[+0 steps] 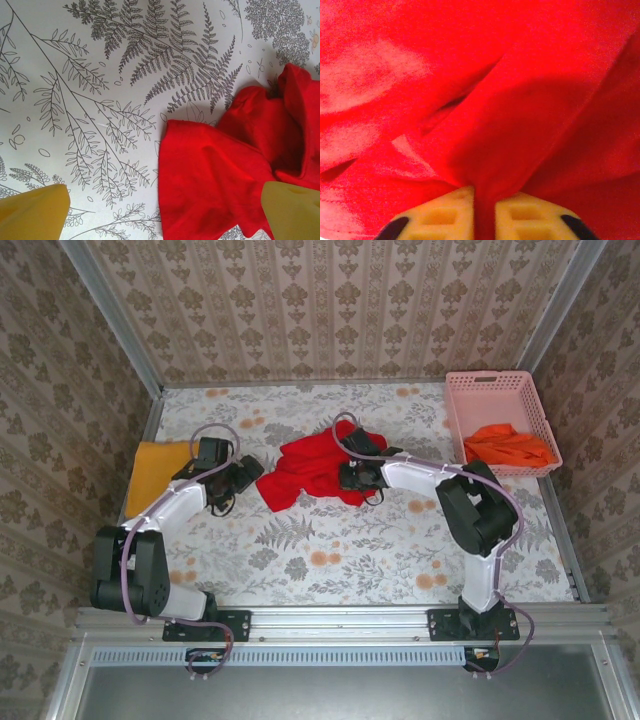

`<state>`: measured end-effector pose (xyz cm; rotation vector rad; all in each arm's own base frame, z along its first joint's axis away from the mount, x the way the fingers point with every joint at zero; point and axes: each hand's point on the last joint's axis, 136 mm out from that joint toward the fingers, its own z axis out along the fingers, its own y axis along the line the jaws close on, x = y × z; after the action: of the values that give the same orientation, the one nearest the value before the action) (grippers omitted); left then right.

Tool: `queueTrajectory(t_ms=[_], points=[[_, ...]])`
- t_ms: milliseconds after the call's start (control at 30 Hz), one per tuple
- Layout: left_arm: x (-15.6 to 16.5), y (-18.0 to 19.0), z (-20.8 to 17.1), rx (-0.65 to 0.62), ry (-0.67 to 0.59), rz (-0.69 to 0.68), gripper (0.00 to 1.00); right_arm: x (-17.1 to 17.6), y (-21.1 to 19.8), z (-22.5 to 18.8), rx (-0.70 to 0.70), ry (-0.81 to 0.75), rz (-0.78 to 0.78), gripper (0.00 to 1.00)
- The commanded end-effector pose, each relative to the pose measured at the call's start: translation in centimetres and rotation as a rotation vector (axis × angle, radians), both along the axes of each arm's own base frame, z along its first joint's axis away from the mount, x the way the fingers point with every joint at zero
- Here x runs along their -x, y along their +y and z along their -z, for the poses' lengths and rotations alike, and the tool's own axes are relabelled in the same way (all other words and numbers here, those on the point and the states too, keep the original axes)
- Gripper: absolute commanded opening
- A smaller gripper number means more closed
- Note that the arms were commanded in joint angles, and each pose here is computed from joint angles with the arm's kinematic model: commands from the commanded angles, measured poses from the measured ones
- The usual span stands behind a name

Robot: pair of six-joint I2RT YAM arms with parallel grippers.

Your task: Fold and stack the t-shirts

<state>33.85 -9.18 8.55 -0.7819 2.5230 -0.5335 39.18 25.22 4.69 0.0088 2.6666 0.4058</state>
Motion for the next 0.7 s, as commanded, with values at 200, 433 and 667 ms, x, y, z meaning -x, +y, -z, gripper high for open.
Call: queueTrajectory(t_ms=[200, 433, 667], points=[[1.0, -0.9, 1.4, 0.045, 0.076, -0.029, 1.0, -0.3, -2.4, -8.7, -0.061, -0.178, 0.039, 0.03], [0.8, -2.8, 2.0, 0.061, 0.111, 0.003, 1.0, 0.3, -3.0, -8.2, -0.075, -0.154, 0.049, 0.0], [0.9, -5.1, 3.7, 0.124, 0.194, 0.002, 0.93, 0.8, -4.9, -7.2, -0.034, -0.137, 0.113, 0.0]])
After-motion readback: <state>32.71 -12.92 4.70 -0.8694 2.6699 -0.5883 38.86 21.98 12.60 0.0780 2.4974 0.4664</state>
